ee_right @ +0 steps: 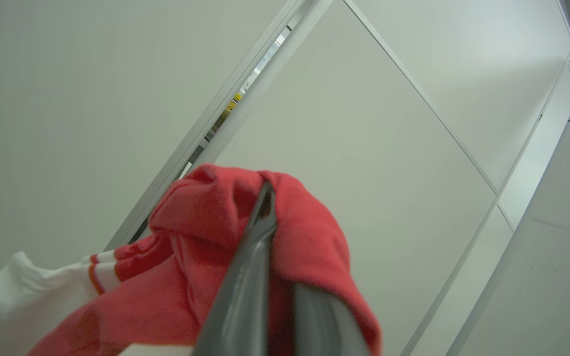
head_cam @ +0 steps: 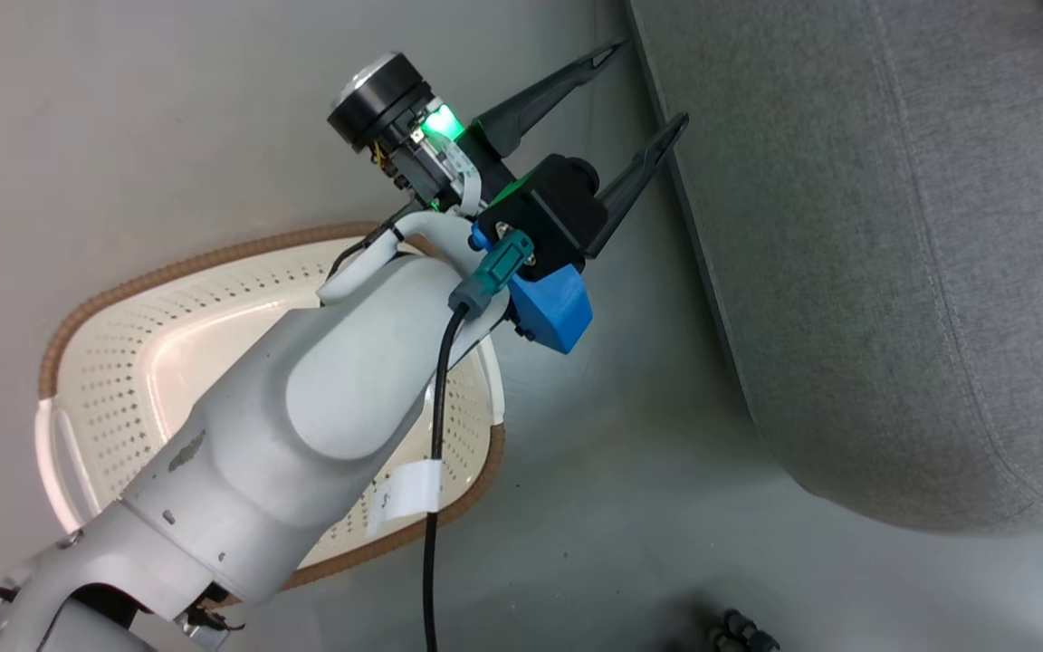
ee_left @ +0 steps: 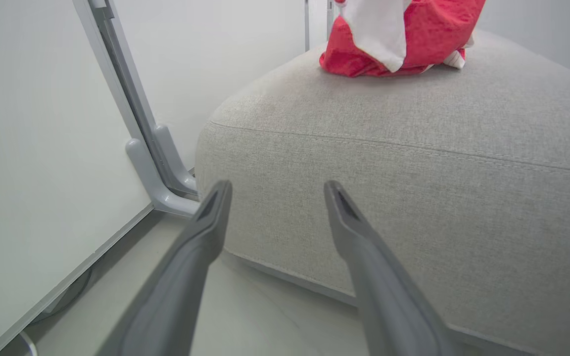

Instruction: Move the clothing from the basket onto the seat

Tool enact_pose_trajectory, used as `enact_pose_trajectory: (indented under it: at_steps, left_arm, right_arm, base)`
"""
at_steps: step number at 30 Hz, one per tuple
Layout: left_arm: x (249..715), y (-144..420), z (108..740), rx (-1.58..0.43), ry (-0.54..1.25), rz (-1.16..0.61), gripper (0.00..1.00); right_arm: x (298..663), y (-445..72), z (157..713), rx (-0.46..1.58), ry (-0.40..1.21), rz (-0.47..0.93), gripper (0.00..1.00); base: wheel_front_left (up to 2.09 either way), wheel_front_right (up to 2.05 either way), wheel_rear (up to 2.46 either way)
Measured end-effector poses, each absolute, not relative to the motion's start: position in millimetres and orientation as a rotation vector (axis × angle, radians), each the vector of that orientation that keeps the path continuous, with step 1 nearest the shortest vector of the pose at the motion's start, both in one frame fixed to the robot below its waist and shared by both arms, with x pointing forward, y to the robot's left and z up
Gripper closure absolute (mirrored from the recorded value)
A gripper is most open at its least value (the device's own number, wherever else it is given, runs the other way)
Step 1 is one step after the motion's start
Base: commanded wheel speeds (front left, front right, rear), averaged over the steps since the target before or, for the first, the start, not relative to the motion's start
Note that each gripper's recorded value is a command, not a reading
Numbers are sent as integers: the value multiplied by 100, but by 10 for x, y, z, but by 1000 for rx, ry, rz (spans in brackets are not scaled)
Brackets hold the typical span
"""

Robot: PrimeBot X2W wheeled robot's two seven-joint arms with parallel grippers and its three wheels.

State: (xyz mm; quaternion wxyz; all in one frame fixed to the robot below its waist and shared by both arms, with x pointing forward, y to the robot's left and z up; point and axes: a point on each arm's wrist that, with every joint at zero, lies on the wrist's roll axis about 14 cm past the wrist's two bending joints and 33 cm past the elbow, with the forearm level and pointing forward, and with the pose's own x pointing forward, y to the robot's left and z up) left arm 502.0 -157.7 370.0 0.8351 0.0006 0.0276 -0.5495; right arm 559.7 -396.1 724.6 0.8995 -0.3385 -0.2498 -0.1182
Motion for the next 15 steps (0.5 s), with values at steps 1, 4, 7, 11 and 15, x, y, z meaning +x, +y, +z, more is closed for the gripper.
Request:
enact_pose_trajectory:
  at_steps: [1, 4, 7, 11, 15]
  left_arm:
    - [5026, -1588, 3666, -2, 60, -1167, 0]
    - [5039, -1610, 3563, -8, 67, -1175, 0]
    - [5052, -1616, 3470, -16, 79, -1179, 0]
    - [5068, -1619, 3390, -21, 87, -1179, 0]
    - [5075, -1636, 3352, -31, 87, -1180, 0]
  right_arm:
    - [5590, -4053, 7248, -722, -502, -266, 100]
    - [5533, -4335, 7234, -750, -464, -342, 100]
    - [5462, -4608, 7119, -763, -402, -412, 100]
    - [5346, -4886, 6767, -734, -291, -474, 100]
    - [5286, -4994, 6388, -677, -219, -504, 100]
  base:
    - [0, 0, 0]
    - [0, 0, 0]
    - [0, 0, 0]
    - [0, 0, 0]
    - [0, 0, 0]
